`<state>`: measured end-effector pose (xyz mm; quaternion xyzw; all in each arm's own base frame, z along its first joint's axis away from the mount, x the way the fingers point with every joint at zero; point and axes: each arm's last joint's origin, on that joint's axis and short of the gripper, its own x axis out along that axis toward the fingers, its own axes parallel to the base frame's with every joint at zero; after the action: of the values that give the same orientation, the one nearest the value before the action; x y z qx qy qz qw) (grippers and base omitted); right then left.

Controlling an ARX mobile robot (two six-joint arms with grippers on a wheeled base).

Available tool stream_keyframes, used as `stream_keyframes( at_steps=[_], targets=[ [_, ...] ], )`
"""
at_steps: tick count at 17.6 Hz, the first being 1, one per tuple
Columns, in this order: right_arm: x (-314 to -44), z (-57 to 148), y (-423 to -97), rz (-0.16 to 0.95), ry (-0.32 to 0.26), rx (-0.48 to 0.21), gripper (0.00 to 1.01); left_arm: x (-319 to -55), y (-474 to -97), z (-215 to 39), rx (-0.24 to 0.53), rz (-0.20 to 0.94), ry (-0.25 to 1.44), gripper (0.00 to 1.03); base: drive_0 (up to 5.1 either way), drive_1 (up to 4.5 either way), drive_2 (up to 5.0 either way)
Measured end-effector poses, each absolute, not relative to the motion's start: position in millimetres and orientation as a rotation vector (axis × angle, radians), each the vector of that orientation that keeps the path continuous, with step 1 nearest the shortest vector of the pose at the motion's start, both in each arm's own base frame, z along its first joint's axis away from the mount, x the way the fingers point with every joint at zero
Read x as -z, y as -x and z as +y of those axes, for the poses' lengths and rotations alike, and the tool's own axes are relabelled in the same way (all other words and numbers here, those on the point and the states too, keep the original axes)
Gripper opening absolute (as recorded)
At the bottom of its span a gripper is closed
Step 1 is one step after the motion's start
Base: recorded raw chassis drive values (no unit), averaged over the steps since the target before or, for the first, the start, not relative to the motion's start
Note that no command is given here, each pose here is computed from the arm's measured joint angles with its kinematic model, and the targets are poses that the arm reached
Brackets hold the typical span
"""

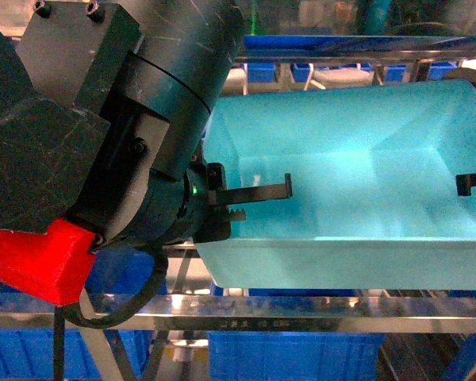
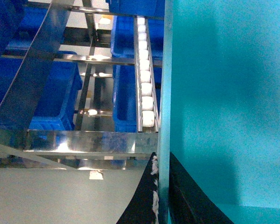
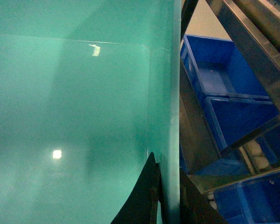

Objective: Organize blue bins on left shelf correctly

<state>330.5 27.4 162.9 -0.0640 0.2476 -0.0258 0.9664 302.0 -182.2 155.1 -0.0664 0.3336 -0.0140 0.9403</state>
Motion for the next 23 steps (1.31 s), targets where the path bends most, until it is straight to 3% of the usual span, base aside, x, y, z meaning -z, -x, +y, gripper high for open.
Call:
stream_keyframes(
  at_steps=[5, 7, 11, 15, 23],
  targets=[
    [-161, 32, -332, 0.526, 0.127, 0.057, 0.02, -155, -304, -179, 0.031, 0.689, 0.137, 0.02, 0.0, 0.00, 0.0],
    [-153, 47, -349, 0.581, 0.118, 0.064, 0.02, -153, -328, -174, 0.032, 0.724, 0.126, 0.02, 0.0, 0.00, 0.0],
    [-144, 53, -389, 0.626, 0.094, 0.077, 0.02, -142, -370, -176, 0.024, 0.754, 0.097, 0.02, 0.0, 0.00, 0.0],
    [-122, 53, -417, 0.702, 0.094, 0.070, 0.02, -127, -390, -181, 0.006, 0.784, 0.073, 0.02, 0.0, 0.00, 0.0],
    [-112, 54, -421, 0.718, 0.077, 0.064, 0.02, -122, -395, -182, -0.001, 0.797, 0.062, 0.02, 0.0, 0.00, 0.0]
  ],
)
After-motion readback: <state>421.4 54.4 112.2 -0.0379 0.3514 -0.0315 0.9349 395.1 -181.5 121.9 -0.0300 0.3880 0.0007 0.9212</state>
